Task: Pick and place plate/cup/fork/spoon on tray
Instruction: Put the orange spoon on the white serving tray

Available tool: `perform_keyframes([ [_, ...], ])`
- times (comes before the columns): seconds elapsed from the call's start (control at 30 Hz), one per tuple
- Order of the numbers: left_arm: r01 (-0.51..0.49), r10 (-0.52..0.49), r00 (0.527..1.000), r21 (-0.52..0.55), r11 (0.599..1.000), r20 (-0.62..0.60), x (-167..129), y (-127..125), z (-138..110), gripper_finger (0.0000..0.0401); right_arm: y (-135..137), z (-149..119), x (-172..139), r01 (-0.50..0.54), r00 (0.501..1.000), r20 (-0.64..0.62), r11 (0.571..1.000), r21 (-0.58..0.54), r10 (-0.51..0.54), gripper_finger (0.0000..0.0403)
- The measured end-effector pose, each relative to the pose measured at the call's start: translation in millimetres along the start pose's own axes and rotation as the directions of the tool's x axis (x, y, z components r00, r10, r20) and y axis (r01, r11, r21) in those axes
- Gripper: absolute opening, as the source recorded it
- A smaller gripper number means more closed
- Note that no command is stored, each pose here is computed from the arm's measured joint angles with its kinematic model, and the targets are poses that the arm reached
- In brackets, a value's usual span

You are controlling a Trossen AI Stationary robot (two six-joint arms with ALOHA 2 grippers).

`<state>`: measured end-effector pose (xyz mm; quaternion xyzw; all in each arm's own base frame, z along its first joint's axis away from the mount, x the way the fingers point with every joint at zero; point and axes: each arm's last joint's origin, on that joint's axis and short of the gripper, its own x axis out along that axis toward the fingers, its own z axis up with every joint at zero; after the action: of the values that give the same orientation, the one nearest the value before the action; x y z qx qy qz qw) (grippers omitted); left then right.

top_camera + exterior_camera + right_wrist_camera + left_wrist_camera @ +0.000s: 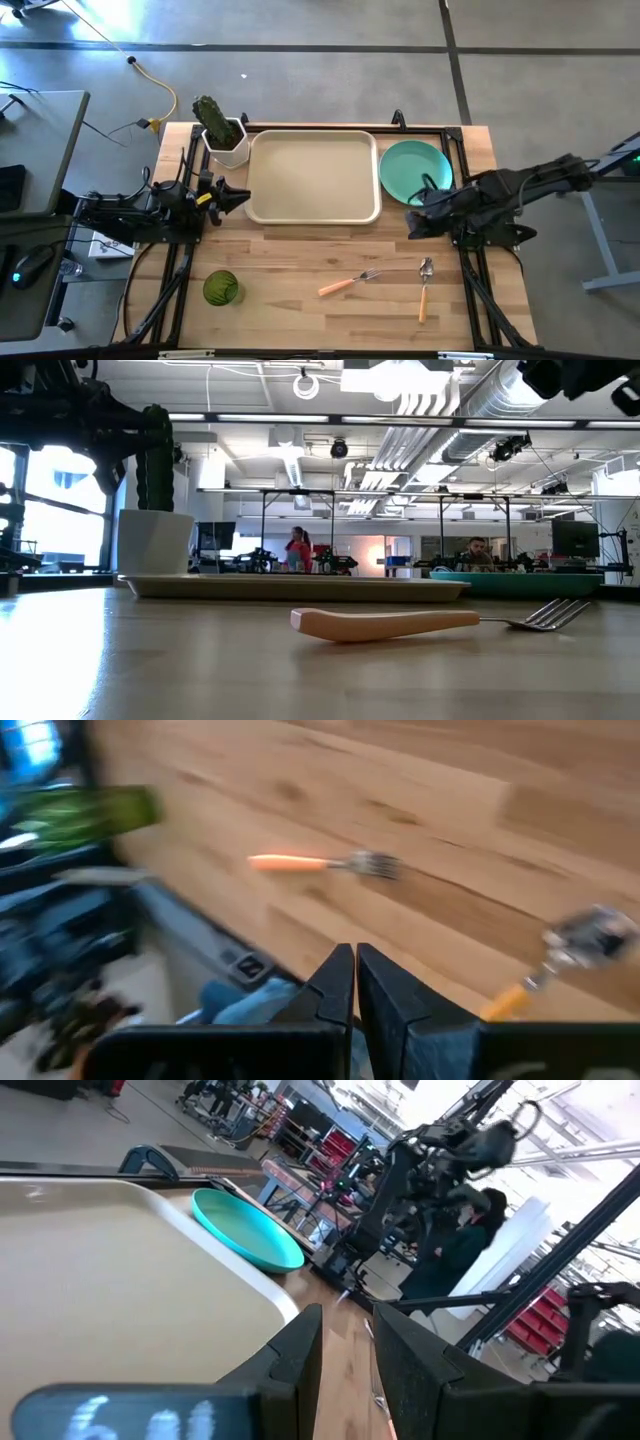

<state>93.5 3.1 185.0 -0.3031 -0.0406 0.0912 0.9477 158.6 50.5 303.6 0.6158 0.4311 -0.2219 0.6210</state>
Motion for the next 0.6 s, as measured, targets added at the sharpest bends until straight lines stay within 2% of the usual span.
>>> perform_keyframes([
  [0.13, -0.007, 0.007, 1.0, 0.0, 1.0, 0.004, 0, 0, 0, 0.0083, 5, -10, 8, 0.168, 0.986, -0.008, 0.984, 0.063, -0.168, 0.0009],
  [0.3, -0.007, 0.007, 1.0, 0.032, 0.999, 0.004, 0, 0, 0, 0.0083, 3, -24, 25, 0.348, 0.937, -0.014, 0.93, 0.117, -0.349, 0.0009],
  [0.47, -0.007, 0.007, 1.0, 0.042, 0.999, 0.004, 0, 0, 0, 0.0083, 0, -40, 42, 0.474, 0.881, -0.076, 0.872, 0.122, -0.468, 0.0009],
  [0.6, -0.008, 0.007, 1.0, 0.042, 0.999, 0.004, 0, 0, 0, 0.0083, -3, -54, 52, 0.532, 0.847, -0.094, 0.835, 0.143, -0.523, 0.0009],
])
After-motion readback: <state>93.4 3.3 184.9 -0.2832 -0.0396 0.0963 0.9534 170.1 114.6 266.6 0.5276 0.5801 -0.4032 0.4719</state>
